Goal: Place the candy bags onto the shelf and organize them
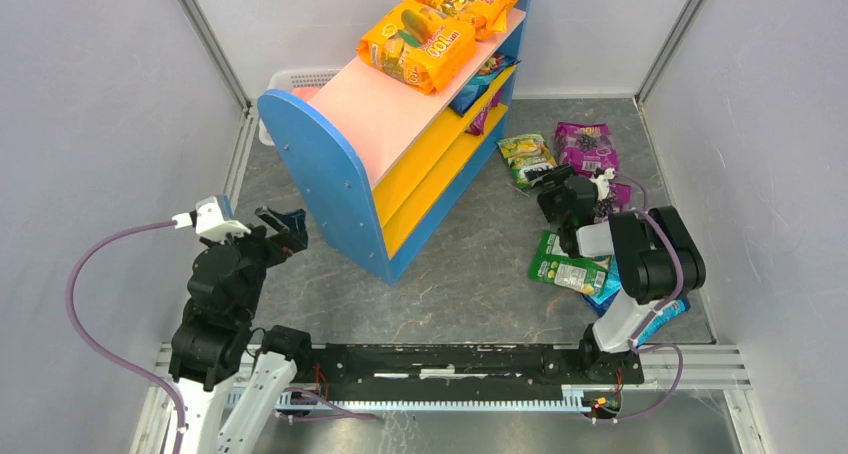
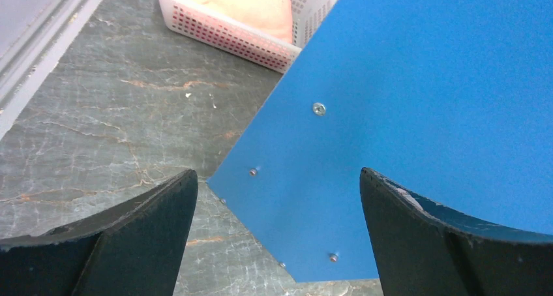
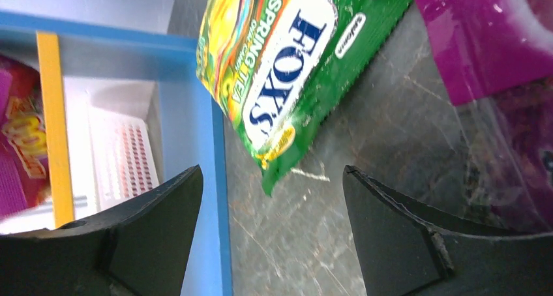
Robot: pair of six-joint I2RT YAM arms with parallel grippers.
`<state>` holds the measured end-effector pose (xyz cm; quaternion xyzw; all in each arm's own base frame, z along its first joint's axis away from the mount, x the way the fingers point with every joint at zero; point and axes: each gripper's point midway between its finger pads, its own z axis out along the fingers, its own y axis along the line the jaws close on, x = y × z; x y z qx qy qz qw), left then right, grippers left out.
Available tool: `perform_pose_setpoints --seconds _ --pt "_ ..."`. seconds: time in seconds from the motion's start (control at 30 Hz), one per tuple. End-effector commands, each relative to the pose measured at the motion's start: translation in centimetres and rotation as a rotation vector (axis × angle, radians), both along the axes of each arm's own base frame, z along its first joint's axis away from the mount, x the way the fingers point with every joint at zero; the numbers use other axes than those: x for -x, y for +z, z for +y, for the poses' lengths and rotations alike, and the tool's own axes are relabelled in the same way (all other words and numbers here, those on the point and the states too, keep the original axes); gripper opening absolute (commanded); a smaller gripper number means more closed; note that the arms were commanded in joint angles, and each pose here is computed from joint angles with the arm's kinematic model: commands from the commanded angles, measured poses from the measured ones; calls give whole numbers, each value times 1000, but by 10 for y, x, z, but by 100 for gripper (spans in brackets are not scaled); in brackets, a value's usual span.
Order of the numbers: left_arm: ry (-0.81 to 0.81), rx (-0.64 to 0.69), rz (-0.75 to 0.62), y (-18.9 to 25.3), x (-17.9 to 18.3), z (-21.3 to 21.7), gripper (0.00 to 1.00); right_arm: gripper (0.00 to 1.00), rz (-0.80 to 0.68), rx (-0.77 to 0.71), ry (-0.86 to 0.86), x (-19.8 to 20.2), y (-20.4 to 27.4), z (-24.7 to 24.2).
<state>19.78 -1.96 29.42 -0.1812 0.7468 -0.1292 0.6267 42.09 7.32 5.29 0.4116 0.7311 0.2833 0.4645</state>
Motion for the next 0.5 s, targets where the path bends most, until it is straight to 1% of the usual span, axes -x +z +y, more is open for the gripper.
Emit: perform_pose_setpoints --seconds 0.0,0.1,0.17,0.33,0.47 --pt "87 -14 -49 3 9 19 100 85 -93 -79 -144 -32 17 -15" --pt "105 -10 -100 11 13 23 100 84 -81 -110 -168 -42 7 -15" --pt "132 -14 -105 11 15 29 100 84 -86 -138 -178 -48 3 -13" --pt "133 -27 -75 3 10 29 100 81 -75 -187 -227 -53 -9 -15" --pt "137 -28 -67 2 9 29 100 78 -40 -165 -266 -56 -19 -21"
